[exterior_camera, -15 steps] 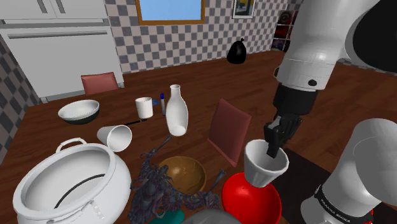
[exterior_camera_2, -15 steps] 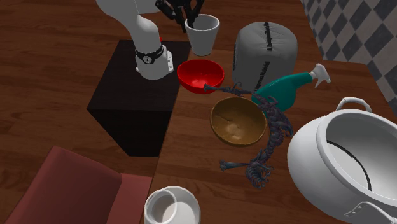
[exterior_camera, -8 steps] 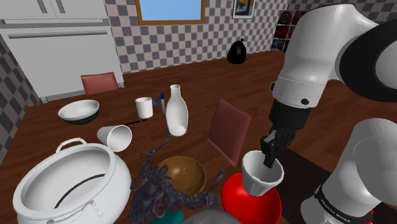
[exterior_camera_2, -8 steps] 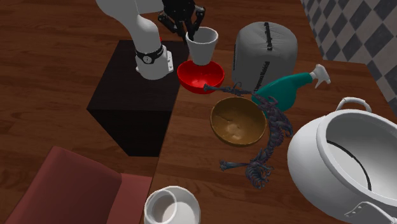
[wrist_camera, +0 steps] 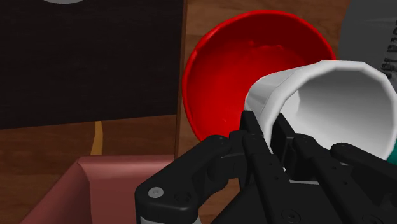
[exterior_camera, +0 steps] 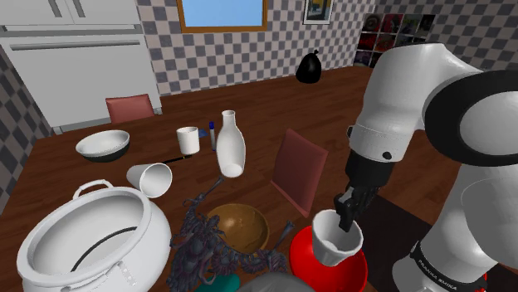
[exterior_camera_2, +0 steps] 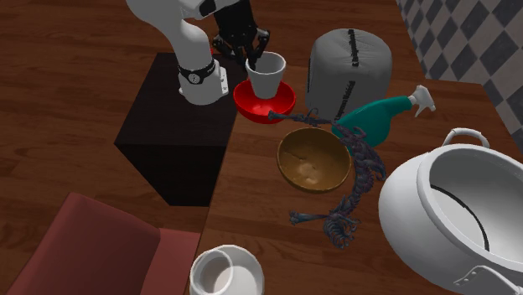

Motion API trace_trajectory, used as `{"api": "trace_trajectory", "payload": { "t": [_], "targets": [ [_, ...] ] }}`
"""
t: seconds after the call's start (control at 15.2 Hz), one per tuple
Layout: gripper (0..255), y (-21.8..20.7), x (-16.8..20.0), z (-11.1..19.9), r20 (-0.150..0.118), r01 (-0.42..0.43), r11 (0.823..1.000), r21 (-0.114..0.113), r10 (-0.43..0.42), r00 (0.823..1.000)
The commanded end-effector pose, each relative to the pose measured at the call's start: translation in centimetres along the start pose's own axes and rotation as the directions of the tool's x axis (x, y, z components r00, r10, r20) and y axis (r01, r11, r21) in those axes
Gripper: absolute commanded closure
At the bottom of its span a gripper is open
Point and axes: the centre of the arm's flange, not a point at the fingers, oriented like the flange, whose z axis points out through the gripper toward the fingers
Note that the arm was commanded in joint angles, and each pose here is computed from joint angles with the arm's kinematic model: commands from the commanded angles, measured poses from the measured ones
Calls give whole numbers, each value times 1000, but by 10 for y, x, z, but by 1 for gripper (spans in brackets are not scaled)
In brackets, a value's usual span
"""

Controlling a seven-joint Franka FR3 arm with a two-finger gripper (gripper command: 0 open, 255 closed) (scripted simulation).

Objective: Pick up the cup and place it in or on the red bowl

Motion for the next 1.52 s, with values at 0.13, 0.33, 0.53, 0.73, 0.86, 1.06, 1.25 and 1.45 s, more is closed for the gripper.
{"api": "trace_trajectory", "payload": {
  "t": [0.13, 0.33, 0.53, 0.73, 0.86, 1.06, 1.25, 1.45],
  "targets": [
    [255, 2, 0, 6, -1, 0, 1000, 0, 0, 1000],
    [255, 2, 0, 6, -1, 0, 1000, 0, 0, 1000],
    [0, 2, 0, 6, -1, 0, 1000, 0, 0, 1000],
    [0, 2, 0, 6, -1, 0, 1000, 0, 0, 1000],
    [0, 2, 0, -7, -1, 0, 1000, 0, 0, 1000],
    [0, 2, 0, -44, -1, 0, 1000, 0, 0, 1000],
    [0, 2, 0, -44, -1, 0, 1000, 0, 0, 1000],
    [0, 2, 0, -44, -1, 0, 1000, 0, 0, 1000]
  ]
}}
